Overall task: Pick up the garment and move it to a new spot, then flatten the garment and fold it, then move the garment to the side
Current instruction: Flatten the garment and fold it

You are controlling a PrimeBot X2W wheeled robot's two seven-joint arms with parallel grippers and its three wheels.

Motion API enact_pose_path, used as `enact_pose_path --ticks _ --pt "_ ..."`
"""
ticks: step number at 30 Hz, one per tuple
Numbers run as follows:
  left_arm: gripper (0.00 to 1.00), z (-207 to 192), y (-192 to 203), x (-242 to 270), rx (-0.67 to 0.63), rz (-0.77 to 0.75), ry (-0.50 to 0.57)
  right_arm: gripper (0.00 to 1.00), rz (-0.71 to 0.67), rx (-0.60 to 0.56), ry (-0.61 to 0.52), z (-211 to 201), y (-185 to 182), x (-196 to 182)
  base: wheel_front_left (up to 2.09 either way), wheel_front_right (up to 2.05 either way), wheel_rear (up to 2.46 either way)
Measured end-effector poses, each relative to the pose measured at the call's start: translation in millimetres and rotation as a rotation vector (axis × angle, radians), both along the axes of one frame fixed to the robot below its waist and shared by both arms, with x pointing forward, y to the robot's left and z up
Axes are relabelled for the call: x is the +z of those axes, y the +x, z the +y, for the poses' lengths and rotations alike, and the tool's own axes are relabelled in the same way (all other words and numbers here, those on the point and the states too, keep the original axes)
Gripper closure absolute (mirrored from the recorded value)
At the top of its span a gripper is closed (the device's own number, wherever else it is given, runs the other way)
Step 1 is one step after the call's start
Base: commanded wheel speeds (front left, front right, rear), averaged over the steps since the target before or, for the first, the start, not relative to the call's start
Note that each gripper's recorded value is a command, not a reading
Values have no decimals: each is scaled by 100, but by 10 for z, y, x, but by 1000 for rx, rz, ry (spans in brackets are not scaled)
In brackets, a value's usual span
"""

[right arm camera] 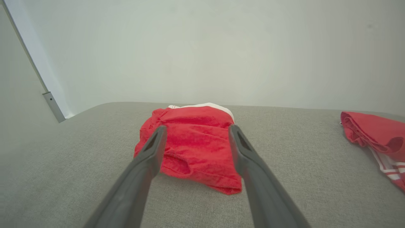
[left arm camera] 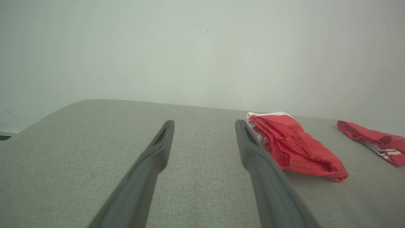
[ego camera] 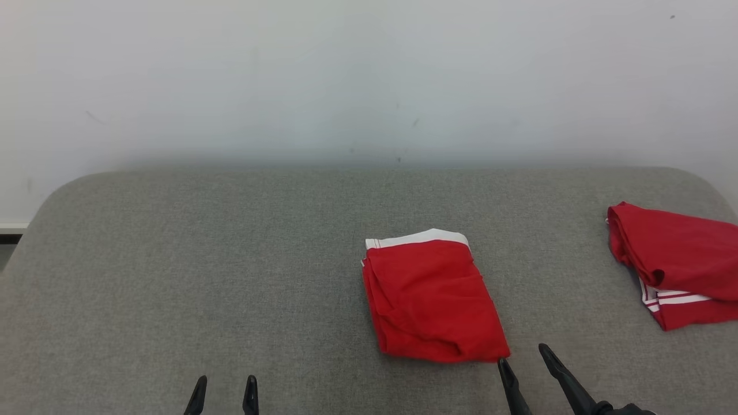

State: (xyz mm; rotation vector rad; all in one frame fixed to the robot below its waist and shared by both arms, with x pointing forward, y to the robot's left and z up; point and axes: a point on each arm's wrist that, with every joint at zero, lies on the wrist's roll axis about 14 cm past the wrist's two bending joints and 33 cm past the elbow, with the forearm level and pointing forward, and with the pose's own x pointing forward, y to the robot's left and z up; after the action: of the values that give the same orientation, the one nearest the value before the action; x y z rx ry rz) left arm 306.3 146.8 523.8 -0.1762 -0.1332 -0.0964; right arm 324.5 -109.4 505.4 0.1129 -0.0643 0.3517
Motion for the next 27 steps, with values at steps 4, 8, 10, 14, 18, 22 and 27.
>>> enact_pose_path --ticks 4,8,10,14,18,22,27 --pt "0 4 -28 -16 4 3 28 100 11 22 -8 48 19 -37 0 0 0" --pt "0 7 -56 -21 5 3 33 100 26 51 -13 120 90 -81 0 0 0" --pt "0 5 -70 -24 7 4 36 100 22 66 -18 165 175 -70 0 0 0" --pt "0 -17 -65 6 1 -6 37 100 67 124 -40 329 329 -208 0 0 0" --pt "0 -6 -88 -54 5 15 39 100 86 170 -57 472 550 -251 0 0 0" --pt "0 15 -14 -79 9 26 41 100 110 210 -110 566 765 -354 0 0 0" --pt "0 49 70 -126 18 45 42 100 164 259 -179 675 952 -575 0 0 0"
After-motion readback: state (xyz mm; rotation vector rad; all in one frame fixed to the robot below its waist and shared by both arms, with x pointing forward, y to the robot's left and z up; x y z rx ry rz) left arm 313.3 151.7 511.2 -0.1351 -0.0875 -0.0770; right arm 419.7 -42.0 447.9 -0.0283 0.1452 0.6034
